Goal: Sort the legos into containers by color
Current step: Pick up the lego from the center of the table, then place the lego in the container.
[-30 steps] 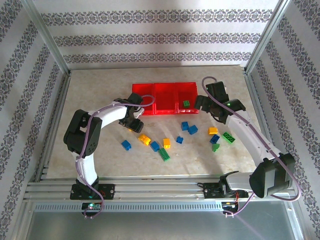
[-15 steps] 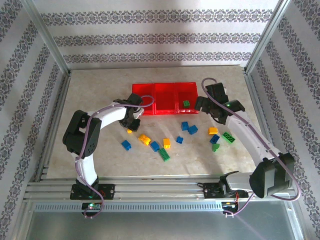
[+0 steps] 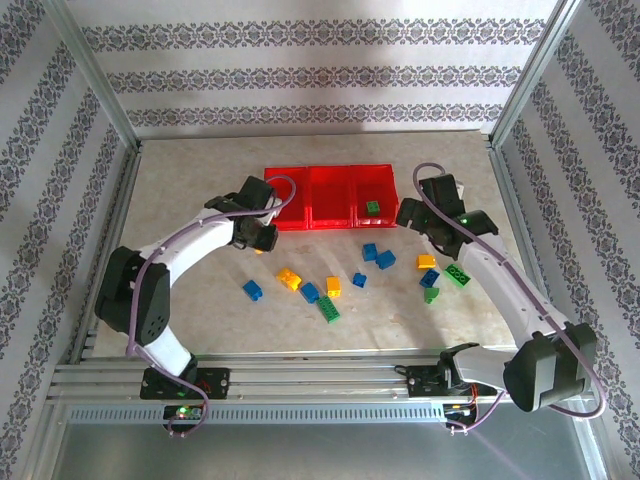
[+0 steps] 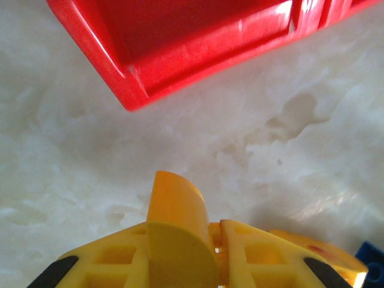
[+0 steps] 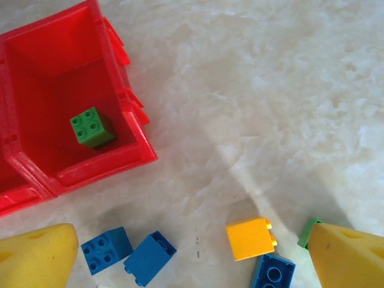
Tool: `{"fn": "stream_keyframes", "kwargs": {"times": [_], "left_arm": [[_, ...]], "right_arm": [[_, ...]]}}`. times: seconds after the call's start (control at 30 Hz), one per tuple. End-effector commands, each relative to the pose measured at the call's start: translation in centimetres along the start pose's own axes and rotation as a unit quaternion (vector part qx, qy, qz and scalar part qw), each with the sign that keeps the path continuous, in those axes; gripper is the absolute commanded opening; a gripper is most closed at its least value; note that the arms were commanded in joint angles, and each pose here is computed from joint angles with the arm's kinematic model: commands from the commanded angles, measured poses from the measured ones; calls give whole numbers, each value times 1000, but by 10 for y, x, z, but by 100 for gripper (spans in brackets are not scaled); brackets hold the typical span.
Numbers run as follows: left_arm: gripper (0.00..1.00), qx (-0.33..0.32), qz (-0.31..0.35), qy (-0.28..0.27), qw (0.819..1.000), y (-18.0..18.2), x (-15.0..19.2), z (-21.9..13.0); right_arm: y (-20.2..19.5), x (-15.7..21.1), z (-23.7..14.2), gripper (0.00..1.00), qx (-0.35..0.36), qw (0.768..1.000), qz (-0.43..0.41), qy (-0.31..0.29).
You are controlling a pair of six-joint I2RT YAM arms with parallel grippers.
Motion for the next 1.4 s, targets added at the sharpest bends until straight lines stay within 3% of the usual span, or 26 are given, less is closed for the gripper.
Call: {"fn": "stream_keyframes", "kwargs": {"times": [0.0,0.3,0.63,1.2,1.37], "left_arm": [[13,9,-42,-75,996,-8,-32,-17],[13,-28,-81,-145,986,-6,-92,-11],[12,-72,-103,-157,980,-2,-130,30],[15,-101,-119,-146,977,3,-137,68],[24,-100,-124,-145,977,2,-136,73]], "right_arm": [[-15,5,-2,98,26,999,25,-8],[-43,21,-1,98,43,996,72,-3],[-71,37,-4,98,72,991,114,-5],[-78,63,30,96,64,988,126,63],[-79,67,37,94,67,986,127,80]]}}
Point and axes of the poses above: each hand's point on the last joint's axis, 136 mm out from that joint toward the fingers, its own z axis out along the fingers, its own y axis along the line the jaws close on, x = y × z, the point moved 6 cm from there along -z, back along the fingers, and after that the axes turned 3 degrees about -z, right-handed, at the moved point
